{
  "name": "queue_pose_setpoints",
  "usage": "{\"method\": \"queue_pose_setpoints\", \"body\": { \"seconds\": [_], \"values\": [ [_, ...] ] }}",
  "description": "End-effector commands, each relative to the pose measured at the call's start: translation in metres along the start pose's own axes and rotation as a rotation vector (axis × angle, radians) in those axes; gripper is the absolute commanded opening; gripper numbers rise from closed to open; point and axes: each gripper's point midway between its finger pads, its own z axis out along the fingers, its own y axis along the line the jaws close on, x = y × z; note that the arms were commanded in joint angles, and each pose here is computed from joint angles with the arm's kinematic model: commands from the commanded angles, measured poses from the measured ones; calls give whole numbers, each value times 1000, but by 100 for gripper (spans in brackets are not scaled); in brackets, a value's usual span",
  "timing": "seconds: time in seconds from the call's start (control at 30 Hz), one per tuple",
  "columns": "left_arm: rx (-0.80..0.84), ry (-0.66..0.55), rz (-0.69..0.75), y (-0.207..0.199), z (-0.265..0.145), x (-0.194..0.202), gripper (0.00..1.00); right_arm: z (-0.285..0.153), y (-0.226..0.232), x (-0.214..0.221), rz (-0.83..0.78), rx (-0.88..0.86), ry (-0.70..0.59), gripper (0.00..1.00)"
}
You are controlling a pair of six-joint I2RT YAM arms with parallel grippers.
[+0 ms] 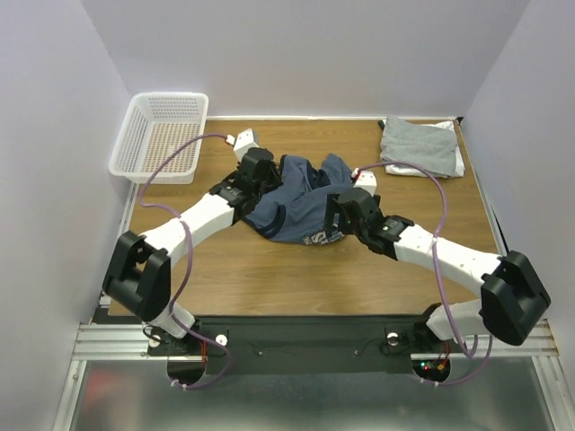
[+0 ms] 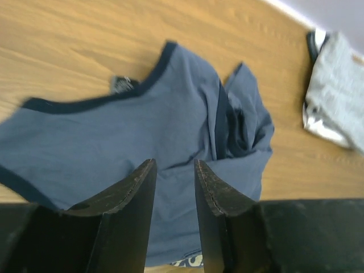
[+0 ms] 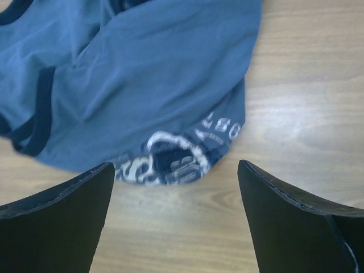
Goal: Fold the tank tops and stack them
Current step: Move the tank top to the center of the board, then flatten the tank top out
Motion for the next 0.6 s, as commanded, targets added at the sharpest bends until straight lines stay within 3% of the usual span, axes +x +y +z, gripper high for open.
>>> {"method": "queue_pose_setpoints", "body": {
  "seconds": [0.0, 0.4, 0.5, 0.57],
  "values": [
    [95, 100, -14, -14, 21, 39, 44, 17, -3, -56, 45, 53, -114, 94],
    [10, 249, 27, 14, 60, 102, 51, 69, -23, -70, 102, 50, -44, 93],
    [17, 254, 25, 14, 58, 106, 42, 81, -24, -67, 104, 57, -31, 93],
    [24, 254, 26, 12, 55, 106, 28, 87, -24, -70, 104, 62, -33, 93]
  ]
}}
